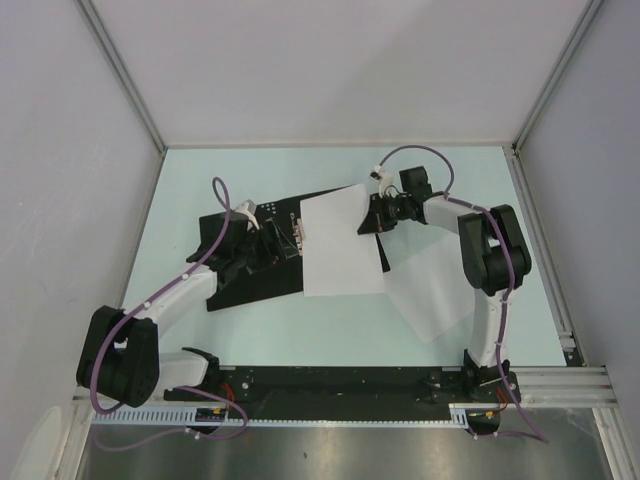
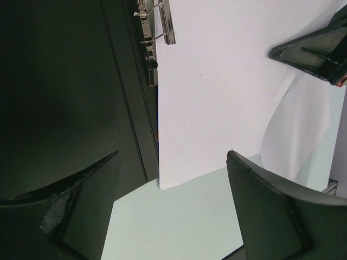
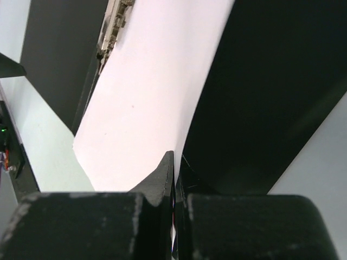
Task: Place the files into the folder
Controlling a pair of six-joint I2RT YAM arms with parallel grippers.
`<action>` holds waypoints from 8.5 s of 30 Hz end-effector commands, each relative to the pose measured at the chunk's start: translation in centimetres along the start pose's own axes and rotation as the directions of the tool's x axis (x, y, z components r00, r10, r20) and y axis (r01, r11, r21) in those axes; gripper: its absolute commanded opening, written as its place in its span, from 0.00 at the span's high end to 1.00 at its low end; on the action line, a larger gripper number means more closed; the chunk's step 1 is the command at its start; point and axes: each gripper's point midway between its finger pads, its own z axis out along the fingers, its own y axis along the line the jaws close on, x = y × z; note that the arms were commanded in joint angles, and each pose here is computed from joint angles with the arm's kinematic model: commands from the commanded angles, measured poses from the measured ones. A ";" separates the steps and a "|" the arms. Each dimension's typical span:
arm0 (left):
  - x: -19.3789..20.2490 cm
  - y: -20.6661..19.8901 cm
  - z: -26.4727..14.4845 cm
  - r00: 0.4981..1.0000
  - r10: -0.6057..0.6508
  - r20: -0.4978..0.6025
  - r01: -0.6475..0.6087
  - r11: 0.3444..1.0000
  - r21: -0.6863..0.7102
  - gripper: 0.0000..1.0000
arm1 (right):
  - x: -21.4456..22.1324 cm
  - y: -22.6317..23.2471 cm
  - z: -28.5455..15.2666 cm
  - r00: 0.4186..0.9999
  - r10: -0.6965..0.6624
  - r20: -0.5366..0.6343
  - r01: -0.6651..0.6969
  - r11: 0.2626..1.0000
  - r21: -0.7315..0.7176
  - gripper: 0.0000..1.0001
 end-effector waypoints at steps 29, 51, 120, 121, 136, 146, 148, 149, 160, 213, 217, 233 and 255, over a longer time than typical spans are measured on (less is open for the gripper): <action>-0.6 0.2 0.0 0.999 0.029 0.028 -0.029 1.000 0.006 0.16 | -4.2 -3.7 3.7 0.982 -0.147 -0.118 0.163 0.976 0.146 0.94; -0.5 0.0 0.1 0.999 0.029 0.023 -0.030 0.999 0.017 0.16 | -4.7 -4.9 3.9 0.996 -0.041 -0.076 0.054 0.984 0.170 1.00; 17.2 -28.0 19.3 0.866 0.407 -0.290 -0.284 0.878 0.384 0.27 | 19.3 -9.7 -28.8 0.414 0.396 0.820 -0.894 0.007 0.448 0.00; 17.3 -27.7 19.5 0.869 0.396 -0.298 -0.279 0.887 0.367 0.27 | 19.4 -9.8 -28.6 0.416 0.401 0.817 -0.893 0.010 0.450 0.00; 20.5 -22.8 21.0 0.836 0.332 -0.437 -0.249 0.939 0.237 0.27 | 17.7 -8.9 -22.8 0.387 0.493 0.779 -0.922 0.190 0.337 0.00; 19.8 -23.3 21.2 0.843 0.315 -0.436 -0.216 0.941 0.262 0.27 | 12.2 -5.4 -22.9 0.421 0.476 0.772 -0.870 0.452 0.196 0.00; 19.8 -23.4 21.1 0.843 0.312 -0.437 -0.210 0.941 0.267 0.27 | 11.6 -4.6 -22.9 0.403 0.492 0.771 -0.868 0.473 0.152 0.00; 19.7 -23.4 21.1 0.843 0.311 -0.439 -0.206 0.941 0.270 0.27 | 11.2 -4.2 -23.1 0.399 0.490 0.775 -0.863 0.486 0.137 0.00; 19.9 -23.6 20.8 0.837 0.313 -0.448 -0.189 0.935 0.300 0.27 | 9.5 -2.4 -24.2 0.237 0.541 0.807 -0.857 0.507 -0.088 0.00; 13.9 -34.7 4.6 0.550 0.827 0.114 -0.789 0.470 0.394 0.01 | 5.8 0.9 -28.8 0.489 0.317 0.812 -0.864 0.306 0.401 1.00; 14.1 -34.5 4.9 0.514 0.850 0.120 -0.828 0.455 0.327 0.05 | 5.4 1.7 -28.9 0.441 0.331 0.834 -0.887 0.304 0.348 1.00; 14.7 -34.8 5.9 0.470 0.874 0.125 -0.865 0.428 0.260 0.50 | 5.1 3.0 -29.2 0.414 0.326 0.849 -0.897 0.304 0.321 1.00; 5.8 -28.2 5.8 0.865 0.483 -0.138 -0.382 0.810 0.445 0.94 | -2.6 3.9 -30.1 0.737 0.171 0.654 -0.550 0.715 0.432 0.00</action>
